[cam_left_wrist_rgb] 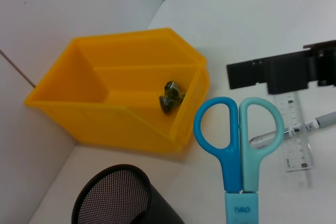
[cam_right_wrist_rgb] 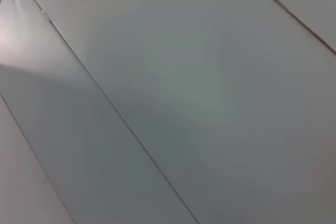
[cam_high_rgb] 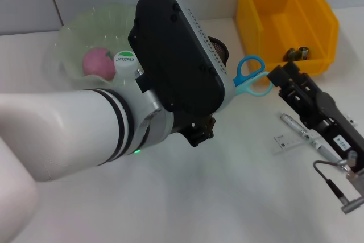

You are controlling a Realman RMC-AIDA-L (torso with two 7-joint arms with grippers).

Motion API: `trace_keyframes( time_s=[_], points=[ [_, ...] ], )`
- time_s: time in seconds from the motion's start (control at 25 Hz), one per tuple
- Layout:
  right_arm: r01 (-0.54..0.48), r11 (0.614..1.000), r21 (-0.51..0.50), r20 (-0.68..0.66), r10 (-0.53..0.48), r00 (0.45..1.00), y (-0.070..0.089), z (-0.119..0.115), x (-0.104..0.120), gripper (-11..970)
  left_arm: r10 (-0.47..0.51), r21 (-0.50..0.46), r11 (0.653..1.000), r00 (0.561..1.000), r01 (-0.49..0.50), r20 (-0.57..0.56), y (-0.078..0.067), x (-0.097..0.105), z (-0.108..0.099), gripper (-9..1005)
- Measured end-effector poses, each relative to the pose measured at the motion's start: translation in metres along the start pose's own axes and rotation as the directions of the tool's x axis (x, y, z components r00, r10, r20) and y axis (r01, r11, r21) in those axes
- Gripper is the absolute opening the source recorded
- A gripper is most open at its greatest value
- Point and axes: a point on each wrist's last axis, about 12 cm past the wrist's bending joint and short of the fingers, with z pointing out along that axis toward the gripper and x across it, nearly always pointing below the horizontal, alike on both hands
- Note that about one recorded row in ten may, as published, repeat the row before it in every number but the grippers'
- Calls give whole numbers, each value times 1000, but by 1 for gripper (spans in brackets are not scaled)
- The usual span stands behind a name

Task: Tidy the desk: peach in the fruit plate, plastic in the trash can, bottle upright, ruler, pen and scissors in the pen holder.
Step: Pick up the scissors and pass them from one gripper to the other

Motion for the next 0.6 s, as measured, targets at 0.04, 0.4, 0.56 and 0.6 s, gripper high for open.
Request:
trace_keyframes(
  time_s=[0.04, 0.4, 0.56, 0.6],
  points=[
    [0, 1000, 0, 0, 0, 1000, 0, 0, 0, 722, 0, 0, 1000, 1000, 0, 0, 0, 0, 0, 240],
    [-31, 1000, 6, -51, 31, 998, 0, 15, 10, 716, 4, 0, 1000, 1000, -4, 8, 0, -2, 0, 244],
    [-34, 999, -6, -64, 34, 997, 1, 16, 11, 713, 4, 1, 1000, 1000, -4, 8, 0, -2, 0, 246],
    [-35, 999, -15, -74, 34, 997, 2, 17, 12, 712, 4, 1, 1000, 1000, -4, 8, 0, -2, 1, 246]
  ],
)
